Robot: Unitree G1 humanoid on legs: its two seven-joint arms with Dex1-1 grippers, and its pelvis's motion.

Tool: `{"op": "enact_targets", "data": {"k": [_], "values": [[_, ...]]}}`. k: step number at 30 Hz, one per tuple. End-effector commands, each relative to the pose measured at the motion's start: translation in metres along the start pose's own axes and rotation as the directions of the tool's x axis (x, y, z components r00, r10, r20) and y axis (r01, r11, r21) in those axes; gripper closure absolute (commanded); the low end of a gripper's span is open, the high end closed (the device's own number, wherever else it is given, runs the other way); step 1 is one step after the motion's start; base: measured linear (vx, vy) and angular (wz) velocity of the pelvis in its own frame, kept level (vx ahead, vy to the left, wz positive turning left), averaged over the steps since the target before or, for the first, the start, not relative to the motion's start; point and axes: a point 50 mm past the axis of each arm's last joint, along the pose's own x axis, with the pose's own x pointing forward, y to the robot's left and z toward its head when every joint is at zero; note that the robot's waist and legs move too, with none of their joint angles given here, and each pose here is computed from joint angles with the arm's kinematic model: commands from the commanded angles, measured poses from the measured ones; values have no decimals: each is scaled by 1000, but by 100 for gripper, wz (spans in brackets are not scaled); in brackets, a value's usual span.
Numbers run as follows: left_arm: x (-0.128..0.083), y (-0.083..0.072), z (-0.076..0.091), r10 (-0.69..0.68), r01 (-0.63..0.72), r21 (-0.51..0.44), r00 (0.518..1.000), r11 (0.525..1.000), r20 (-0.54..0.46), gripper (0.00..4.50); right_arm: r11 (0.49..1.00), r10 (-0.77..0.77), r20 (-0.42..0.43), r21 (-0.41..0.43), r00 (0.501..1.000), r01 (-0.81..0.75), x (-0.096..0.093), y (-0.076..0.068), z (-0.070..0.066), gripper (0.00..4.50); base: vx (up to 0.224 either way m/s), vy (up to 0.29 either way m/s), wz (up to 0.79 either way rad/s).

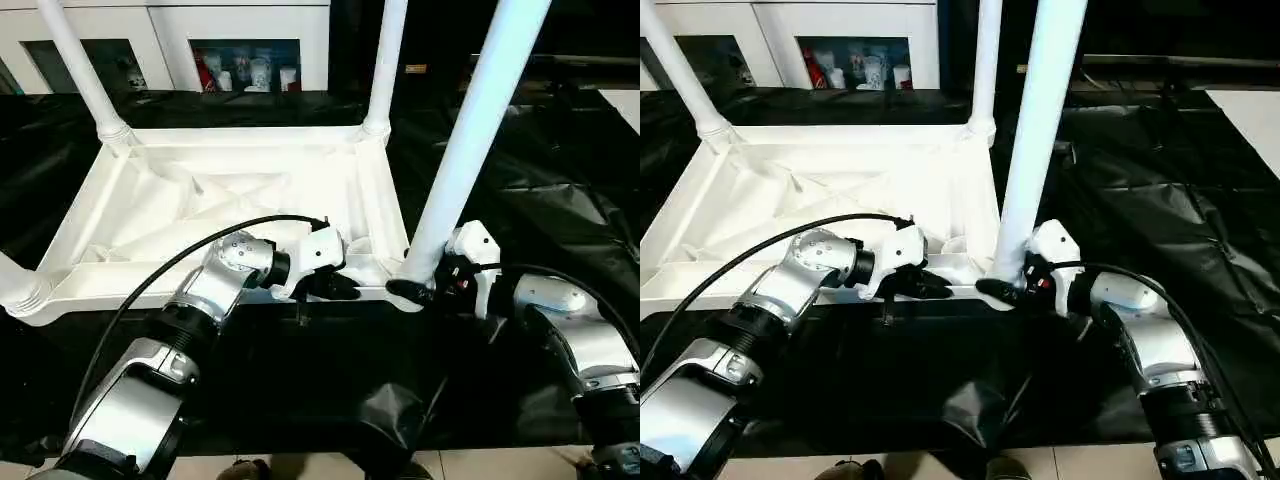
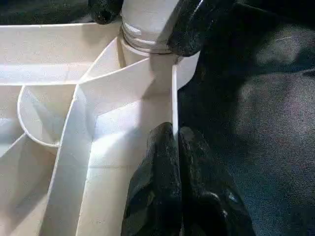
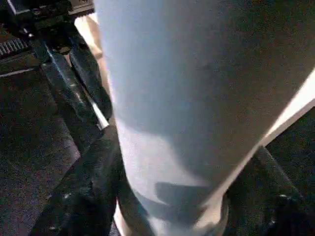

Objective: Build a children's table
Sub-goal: Rotate leg to tighten

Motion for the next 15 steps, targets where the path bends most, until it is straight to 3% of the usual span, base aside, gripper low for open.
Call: {"op": "enact_targets", "data": {"k": [1, 5, 9, 13, 15], "values": [[10, -7, -9, -9, 8, -46, 1000, 999, -10, 450, 999, 20, -26, 33, 999, -19, 9, 11, -11, 190, 0, 0, 0], [16, 0, -9, 89, -91, -94, 996, 991, -24, 450, 990, -123, -25, 65, 992, 124, 15, 8, -17, 196, 0, 0, 0], [26, 11, -7, 245, -252, -156, 968, 955, -63, 450, 932, -313, -32, 179, 949, 314, 28, 11, -25, 199, 0, 0, 0], [37, 18, -2, 342, -356, -175, 934, 918, -106, 450, 795, -522, -117, 293, 845, 532, 44, 15, -31, 208, 0, 0, 0], [39, 18, -1, 352, -367, -171, 929, 914, -110, 450, 767, -552, -138, 302, 822, 566, 47, 16, -32, 208, 0, 0, 0]]}}
